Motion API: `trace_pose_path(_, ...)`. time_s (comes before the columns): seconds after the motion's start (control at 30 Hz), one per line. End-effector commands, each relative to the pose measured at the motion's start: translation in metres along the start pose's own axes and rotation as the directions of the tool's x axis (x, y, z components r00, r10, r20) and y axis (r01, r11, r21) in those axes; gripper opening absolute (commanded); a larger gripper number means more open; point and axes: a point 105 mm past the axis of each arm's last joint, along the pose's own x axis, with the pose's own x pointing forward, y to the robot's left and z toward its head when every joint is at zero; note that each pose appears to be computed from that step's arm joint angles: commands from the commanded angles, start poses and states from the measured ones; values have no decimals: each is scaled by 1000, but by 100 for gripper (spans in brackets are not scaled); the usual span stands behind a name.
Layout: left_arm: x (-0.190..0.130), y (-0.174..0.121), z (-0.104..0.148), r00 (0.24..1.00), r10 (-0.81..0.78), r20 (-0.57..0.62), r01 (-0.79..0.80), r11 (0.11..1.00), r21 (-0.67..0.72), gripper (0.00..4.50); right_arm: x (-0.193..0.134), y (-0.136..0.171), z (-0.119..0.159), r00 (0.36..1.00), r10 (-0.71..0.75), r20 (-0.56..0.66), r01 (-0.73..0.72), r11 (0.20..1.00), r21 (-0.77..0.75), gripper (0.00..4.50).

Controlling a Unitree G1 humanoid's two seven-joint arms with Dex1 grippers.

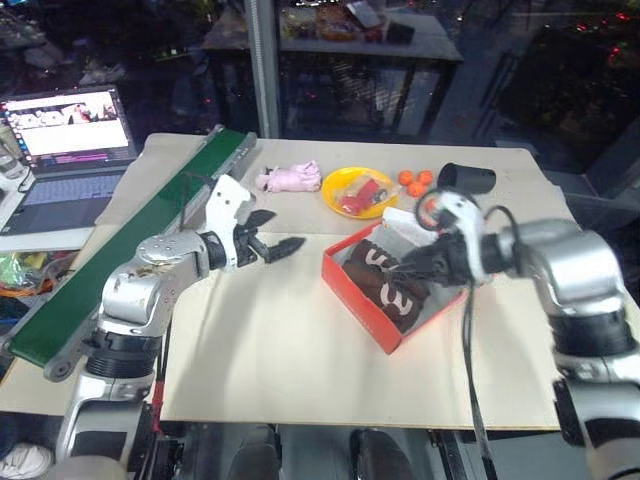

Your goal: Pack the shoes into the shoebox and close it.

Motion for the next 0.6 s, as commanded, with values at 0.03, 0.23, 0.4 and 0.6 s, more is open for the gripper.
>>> trace_pose_path(0.03, 4, -20, 15, 985, -174, -15, 174, 981, 80, 450, -45, -5, 4, 975, -196, 104, 191, 980, 54, 176)
trace_pose_path(0.23, 11, -20, 21, 963, -265, -49, 269, 957, 112, 450, -95, -21, -42, 861, -503, 79, 477, 851, 221, 9)
trace_pose_path(0.4, 13, -31, 27, 928, -366, -71, 373, 920, 124, 450, -89, -19, -83, 812, -583, 16, 557, 783, 277, 9)
trace_pose_path(0.6, 12, -32, 37, 917, -388, -86, 398, 903, 164, 450, -53, -41, -118, 761, -649, -12, 628, 731, 268, 9)
